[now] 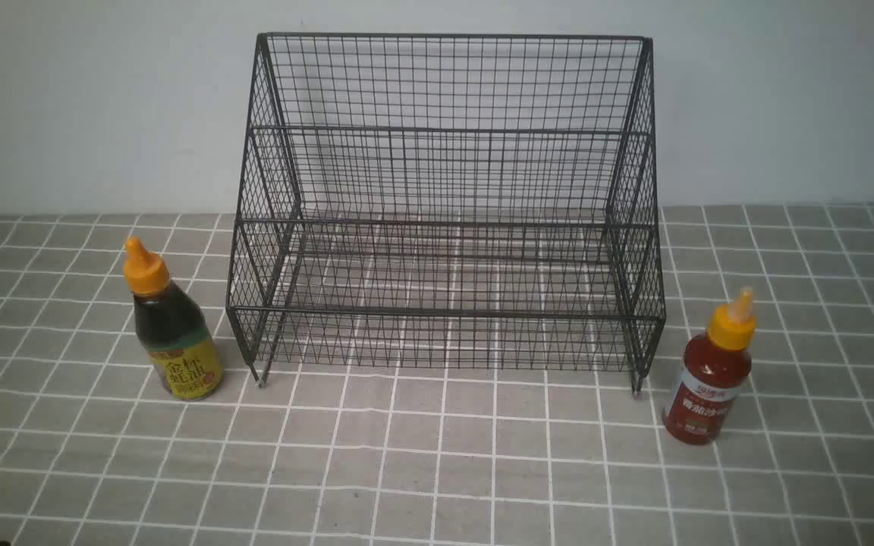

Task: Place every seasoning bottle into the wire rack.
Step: Use the right arm to grab the condiment bottle closest to it

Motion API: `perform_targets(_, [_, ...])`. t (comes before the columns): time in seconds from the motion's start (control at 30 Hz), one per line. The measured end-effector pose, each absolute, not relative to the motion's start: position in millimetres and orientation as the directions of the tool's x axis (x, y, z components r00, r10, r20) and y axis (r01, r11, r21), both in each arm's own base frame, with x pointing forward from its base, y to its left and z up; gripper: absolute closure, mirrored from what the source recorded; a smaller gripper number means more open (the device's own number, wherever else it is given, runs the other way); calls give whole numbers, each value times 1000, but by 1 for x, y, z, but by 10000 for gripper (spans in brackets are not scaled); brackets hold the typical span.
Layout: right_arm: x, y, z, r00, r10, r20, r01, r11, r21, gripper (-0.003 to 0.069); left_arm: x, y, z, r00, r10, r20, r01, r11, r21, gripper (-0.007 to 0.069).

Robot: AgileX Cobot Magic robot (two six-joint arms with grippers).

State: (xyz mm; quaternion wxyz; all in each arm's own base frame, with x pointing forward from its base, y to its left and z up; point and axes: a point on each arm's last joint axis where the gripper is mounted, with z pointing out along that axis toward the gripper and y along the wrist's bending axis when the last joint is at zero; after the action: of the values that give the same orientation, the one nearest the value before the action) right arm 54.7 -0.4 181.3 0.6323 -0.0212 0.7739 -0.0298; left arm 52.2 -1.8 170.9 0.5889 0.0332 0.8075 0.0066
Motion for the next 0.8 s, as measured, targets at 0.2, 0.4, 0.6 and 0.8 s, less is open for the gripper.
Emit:
perform_targets(0.2, [55, 0, 181, -200, -70, -977, 5, 997, -73, 673, 52, -2, 171, -304, 61, -951, 46, 998, 50, 632])
perform_targets(0.4, [55, 0, 181, -200, -70, -977, 5, 997, -73, 673, 52, -2, 171, -304, 61, -951, 46, 998, 50, 632])
perform_targets(0.6, [55, 0, 181, -200, -70, -977, 5, 997, -73, 673, 52, -2, 171, -304, 61, -951, 46, 998, 50, 632])
perform_targets(0.8, [55, 0, 182, -194, -65, -979, 6, 998, -68, 673, 52, -2, 171, -304, 61, -951, 46, 998, 50, 632])
